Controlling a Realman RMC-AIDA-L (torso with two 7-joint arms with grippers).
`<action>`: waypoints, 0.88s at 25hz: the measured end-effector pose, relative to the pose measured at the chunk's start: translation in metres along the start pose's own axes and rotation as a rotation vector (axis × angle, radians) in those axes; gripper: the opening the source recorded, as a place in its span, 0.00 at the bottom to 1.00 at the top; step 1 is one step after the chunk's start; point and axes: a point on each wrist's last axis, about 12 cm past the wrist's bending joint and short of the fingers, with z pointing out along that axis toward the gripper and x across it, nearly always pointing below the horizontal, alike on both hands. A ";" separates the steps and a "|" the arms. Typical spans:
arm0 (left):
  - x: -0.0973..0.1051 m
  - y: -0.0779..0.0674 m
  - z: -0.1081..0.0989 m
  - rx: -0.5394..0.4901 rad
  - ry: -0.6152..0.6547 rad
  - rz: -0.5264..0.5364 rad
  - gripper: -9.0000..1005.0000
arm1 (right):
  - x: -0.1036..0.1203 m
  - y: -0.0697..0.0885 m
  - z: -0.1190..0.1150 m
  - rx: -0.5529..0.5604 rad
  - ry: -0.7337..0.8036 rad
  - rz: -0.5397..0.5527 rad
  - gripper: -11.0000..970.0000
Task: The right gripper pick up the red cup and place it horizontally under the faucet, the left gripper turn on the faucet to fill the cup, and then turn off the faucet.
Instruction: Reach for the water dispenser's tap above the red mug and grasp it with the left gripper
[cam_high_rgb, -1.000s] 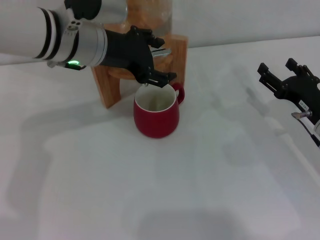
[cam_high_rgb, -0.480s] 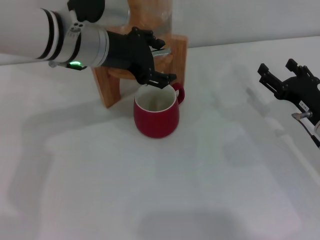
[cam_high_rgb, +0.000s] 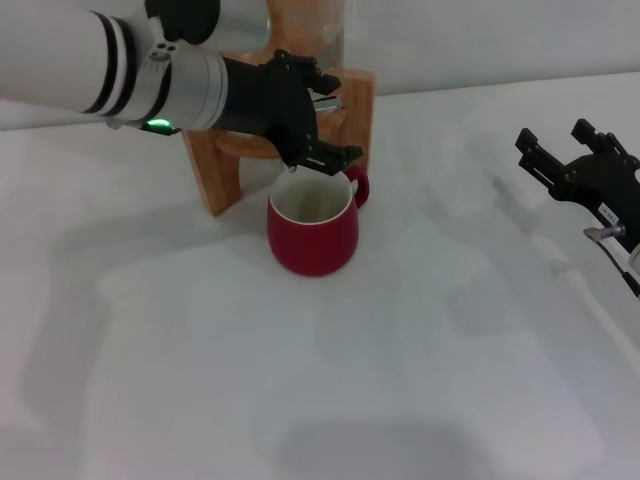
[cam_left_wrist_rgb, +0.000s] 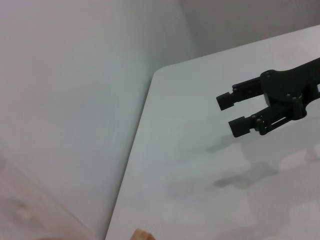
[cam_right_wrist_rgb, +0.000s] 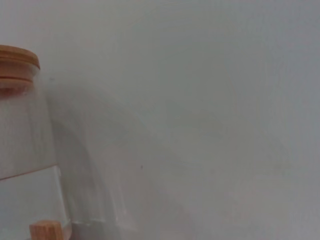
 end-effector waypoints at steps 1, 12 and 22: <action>0.000 -0.001 0.001 0.003 0.000 0.002 0.86 | 0.000 0.000 0.000 -0.001 -0.002 0.000 0.89; 0.000 -0.004 0.005 0.016 0.007 0.010 0.86 | 0.000 0.000 -0.001 -0.001 -0.004 0.001 0.89; -0.001 -0.007 0.004 0.036 0.000 0.006 0.86 | 0.000 0.000 -0.002 -0.001 -0.002 0.000 0.89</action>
